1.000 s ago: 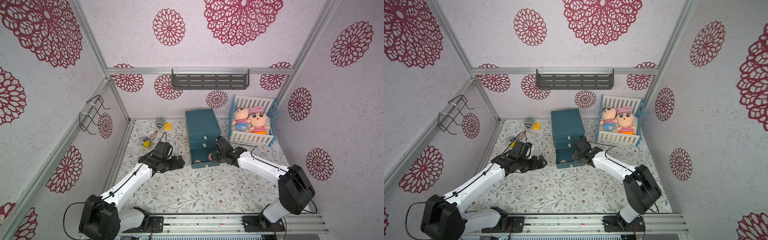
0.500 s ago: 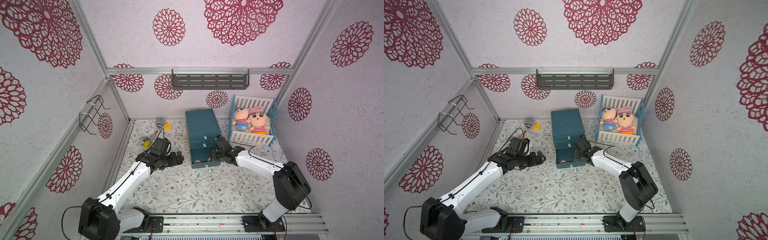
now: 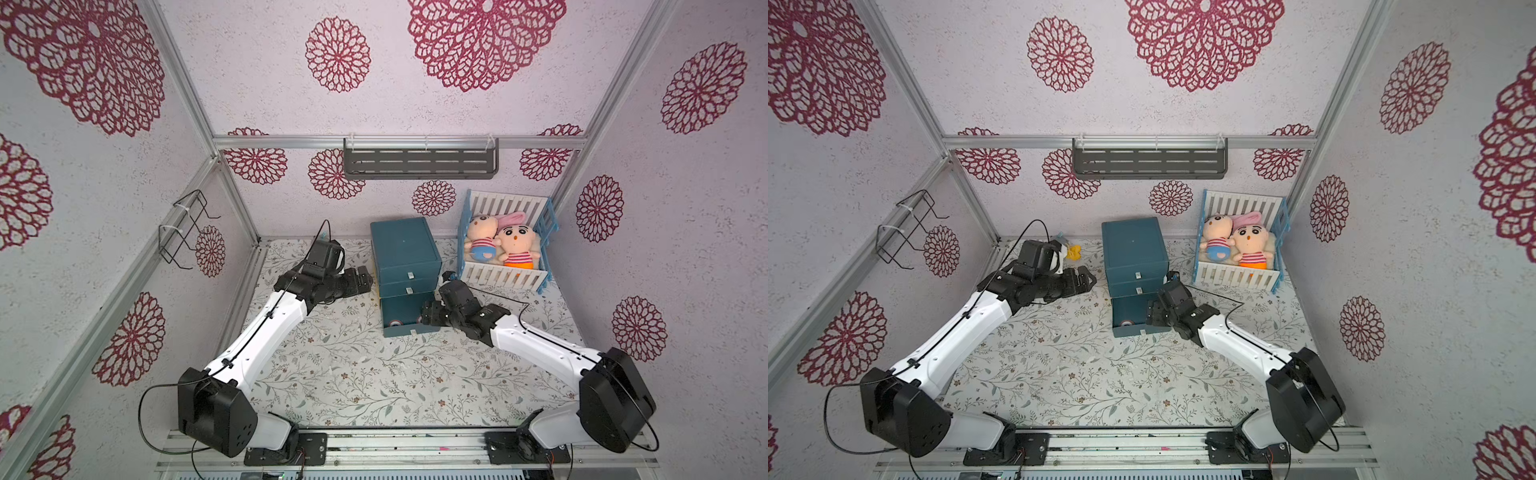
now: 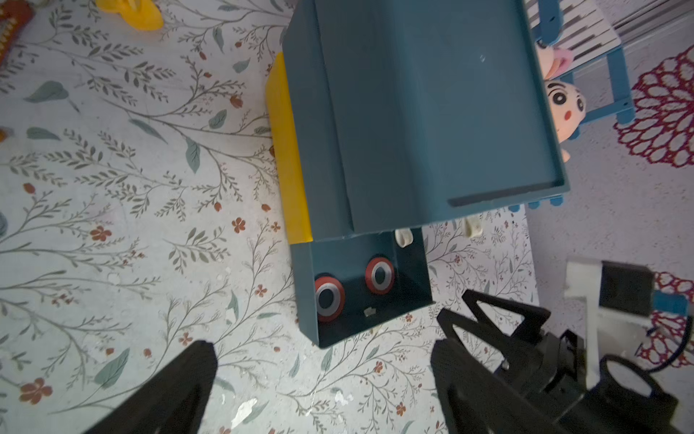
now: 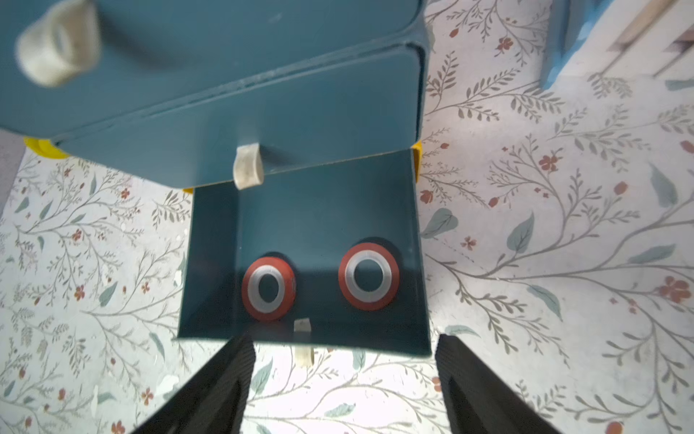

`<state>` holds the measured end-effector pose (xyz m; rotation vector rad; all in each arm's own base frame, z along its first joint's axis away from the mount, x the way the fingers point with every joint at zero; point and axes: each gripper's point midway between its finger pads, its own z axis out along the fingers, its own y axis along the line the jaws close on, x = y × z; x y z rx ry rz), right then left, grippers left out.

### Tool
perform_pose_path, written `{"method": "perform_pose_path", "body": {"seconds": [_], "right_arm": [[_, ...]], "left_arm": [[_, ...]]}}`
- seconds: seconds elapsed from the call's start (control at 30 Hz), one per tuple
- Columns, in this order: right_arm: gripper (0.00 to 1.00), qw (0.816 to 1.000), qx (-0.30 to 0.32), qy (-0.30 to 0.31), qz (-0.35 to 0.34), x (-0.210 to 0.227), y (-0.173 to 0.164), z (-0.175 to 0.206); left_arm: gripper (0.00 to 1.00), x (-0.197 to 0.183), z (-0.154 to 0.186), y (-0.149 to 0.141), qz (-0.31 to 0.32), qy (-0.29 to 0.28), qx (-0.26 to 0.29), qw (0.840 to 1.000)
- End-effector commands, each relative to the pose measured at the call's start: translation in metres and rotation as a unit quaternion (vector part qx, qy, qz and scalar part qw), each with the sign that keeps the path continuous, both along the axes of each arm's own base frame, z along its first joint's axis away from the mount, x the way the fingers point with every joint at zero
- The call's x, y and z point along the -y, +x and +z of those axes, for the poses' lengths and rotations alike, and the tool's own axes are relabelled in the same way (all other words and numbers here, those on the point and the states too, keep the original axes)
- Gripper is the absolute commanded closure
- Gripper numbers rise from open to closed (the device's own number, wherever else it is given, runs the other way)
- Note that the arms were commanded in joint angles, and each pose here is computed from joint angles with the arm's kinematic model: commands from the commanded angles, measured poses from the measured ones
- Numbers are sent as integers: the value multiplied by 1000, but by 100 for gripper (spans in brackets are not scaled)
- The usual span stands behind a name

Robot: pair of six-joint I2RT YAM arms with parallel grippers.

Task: Place the transparent tape into the drawer according to color
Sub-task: Place the tape in the drawer, then close the drawer in the storage box.

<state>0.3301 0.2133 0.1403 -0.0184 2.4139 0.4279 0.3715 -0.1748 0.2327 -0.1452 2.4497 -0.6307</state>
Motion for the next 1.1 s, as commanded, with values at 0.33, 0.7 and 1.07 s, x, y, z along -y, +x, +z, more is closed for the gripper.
{"method": "perform_pose_path", "body": {"seconds": [0.33,0.7,1.07], "right_arm": [[4,996,45,75,18,-14,-30,21],[3,994,54,96,24,-22,-30,16],[4,991,56,115,29,-34,-35,2]], "left_arm": [[2,18,22,62,-18,8,15,1000],[11,30,4,84,-29,10,-3,1000],[28,38,-2,87,-43,0,-7,999]]}}
